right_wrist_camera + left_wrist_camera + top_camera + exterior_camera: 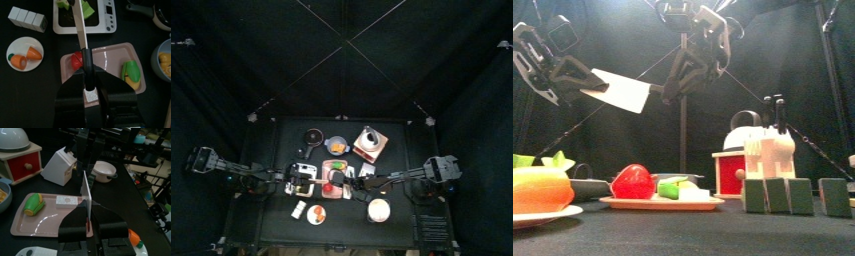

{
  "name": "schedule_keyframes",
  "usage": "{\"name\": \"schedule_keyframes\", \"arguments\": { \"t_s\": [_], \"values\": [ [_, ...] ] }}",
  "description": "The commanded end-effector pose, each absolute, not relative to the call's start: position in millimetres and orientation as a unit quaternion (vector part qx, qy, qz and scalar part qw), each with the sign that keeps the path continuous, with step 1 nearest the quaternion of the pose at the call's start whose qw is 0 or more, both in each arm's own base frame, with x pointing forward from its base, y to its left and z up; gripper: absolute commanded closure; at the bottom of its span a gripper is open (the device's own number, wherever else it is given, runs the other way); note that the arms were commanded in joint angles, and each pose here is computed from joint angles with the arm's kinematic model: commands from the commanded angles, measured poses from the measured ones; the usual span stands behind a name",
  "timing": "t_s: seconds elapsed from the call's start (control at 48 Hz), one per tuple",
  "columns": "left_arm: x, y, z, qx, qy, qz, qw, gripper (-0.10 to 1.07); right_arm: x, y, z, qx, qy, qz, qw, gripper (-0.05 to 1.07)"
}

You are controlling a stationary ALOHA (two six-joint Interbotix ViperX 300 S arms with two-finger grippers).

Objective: Regrasp cleaver

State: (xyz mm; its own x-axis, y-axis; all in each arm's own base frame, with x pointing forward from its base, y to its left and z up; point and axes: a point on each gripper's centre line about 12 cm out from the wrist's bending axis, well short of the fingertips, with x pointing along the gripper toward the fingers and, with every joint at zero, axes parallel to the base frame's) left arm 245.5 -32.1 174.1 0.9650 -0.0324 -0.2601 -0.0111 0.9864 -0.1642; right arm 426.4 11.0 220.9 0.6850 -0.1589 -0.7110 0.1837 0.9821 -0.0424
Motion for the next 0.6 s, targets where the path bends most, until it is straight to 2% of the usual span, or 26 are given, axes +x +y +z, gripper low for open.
{"name": "schedule_keyframes", "arguments": {
  "t_s": [0.0,0.167,0.458,0.583],
  "values": [
    [248,-40,162,-0.081,0.153,0.000,0.985,0.60,421,-1,239,0.031,0.368,-0.107,0.923,0.80],
    [251,-45,146,-0.077,0.173,0.034,0.981,0.60,419,-4,234,0.043,0.376,-0.112,0.919,0.80],
    [256,-55,142,-0.067,0.182,0.030,0.981,0.60,419,-5,231,0.043,0.378,-0.113,0.918,0.80],
    [257,-60,133,-0.067,0.199,0.031,0.977,0.60,420,-5,227,0.043,0.382,-0.113,0.916,0.80]
  ]
}}
